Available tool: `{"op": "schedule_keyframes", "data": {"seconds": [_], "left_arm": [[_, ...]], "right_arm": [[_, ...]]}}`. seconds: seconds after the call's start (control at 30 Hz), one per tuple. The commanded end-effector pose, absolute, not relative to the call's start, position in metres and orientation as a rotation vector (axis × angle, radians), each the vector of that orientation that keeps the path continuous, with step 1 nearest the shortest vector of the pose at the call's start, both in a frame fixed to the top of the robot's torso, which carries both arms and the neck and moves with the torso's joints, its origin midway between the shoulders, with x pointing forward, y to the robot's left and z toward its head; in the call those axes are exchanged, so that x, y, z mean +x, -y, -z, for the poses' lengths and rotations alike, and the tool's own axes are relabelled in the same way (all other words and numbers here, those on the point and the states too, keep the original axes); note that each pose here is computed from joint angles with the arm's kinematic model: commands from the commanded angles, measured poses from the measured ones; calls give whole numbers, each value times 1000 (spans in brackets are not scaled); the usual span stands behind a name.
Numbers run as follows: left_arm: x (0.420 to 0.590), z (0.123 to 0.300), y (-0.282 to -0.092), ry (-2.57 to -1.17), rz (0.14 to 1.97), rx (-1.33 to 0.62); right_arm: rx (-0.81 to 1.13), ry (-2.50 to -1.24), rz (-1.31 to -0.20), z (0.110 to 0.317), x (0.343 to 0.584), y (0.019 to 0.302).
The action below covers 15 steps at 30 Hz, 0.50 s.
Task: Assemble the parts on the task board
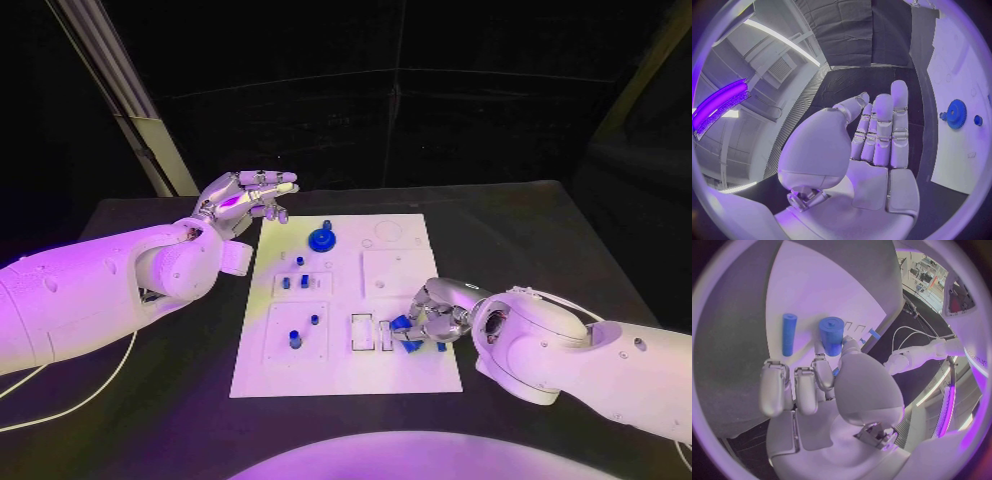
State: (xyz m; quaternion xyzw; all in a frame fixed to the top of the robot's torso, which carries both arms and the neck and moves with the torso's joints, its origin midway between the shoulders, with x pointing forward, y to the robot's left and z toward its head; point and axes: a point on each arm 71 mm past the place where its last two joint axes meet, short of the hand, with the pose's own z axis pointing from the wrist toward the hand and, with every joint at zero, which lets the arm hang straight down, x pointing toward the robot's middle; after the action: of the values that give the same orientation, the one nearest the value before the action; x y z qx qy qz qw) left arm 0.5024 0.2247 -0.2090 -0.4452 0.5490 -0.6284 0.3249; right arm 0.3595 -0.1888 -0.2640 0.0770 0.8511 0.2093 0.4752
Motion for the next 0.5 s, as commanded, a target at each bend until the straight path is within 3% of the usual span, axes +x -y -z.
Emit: {"op": "schedule_keyframes", "data": {"seconds": [0.03, 0.5], "left_arm": [[502, 207, -223, -1440, 1667, -1164], [501, 207, -220, -1444, 1677, -1162]], "right_arm": [[355, -2021, -615, 257, 359, 186], [371, -2053, -696, 260, 359, 162]]}}
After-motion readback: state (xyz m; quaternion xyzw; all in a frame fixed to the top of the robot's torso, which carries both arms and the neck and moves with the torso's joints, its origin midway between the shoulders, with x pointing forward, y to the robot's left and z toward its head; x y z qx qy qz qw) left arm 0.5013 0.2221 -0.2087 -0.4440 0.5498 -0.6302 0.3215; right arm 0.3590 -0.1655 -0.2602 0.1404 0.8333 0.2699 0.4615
